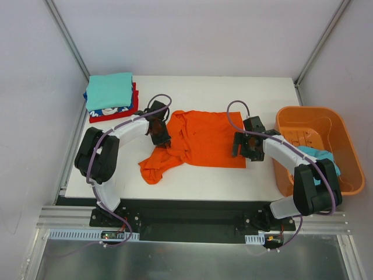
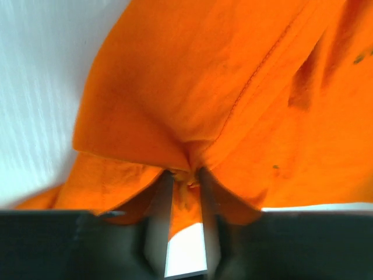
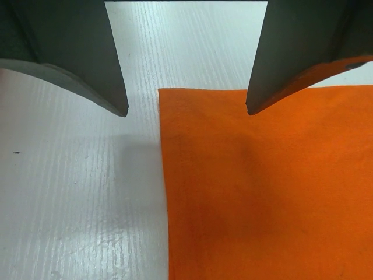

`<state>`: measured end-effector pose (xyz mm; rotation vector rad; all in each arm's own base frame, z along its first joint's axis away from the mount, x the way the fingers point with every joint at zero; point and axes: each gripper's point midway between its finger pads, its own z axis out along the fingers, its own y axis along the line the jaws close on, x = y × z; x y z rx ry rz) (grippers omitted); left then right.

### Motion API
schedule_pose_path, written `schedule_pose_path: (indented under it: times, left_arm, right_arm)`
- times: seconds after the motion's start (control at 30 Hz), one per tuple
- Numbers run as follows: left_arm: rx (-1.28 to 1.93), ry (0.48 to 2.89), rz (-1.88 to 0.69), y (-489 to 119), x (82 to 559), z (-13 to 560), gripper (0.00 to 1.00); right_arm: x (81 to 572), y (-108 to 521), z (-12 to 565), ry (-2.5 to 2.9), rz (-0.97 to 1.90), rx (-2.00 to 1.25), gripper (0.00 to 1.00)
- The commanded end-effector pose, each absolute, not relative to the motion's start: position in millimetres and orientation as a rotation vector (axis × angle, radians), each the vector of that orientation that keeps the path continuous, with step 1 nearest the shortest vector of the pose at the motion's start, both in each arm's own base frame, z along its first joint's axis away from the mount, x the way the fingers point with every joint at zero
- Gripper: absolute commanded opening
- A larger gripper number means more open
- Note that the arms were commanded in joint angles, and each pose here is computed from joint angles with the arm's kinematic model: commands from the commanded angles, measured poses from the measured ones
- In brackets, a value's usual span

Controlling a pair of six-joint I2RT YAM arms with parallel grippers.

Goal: Fold and stack the t-shirts
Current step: Flatten out the tshirt

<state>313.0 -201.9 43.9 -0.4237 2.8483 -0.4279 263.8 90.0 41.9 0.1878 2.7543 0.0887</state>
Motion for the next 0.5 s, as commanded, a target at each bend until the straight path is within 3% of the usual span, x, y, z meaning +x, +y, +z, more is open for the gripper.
schedule_pose_path:
  times: [0.0,0.03,0.33,0.43,0.47]
  left_arm:
    - [-0.459,2.79,-0.421,-198,328,57,0.05]
    - [-0.456,2.777,-0.419,-197,329,61,0.0]
    - [-0.405,2.67,-0.452,-187,319,99,0.0]
    - [-0.379,2.628,-0.458,-183,318,113,0.0]
    - [-0.364,2.61,-0.444,-180,318,117,0.0]
  right_arm:
    - [265,90,42,2.747,0.108,0.221,0.86]
    - [266,92,42,2.749,0.118,0.219,0.85]
    - [268,89,24,2.817,0.048,0.276,0.72]
    - [272,94,16,2.841,0.066,0.267,0.45]
    - [275,95,14,2.842,0.068,0.262,0.21]
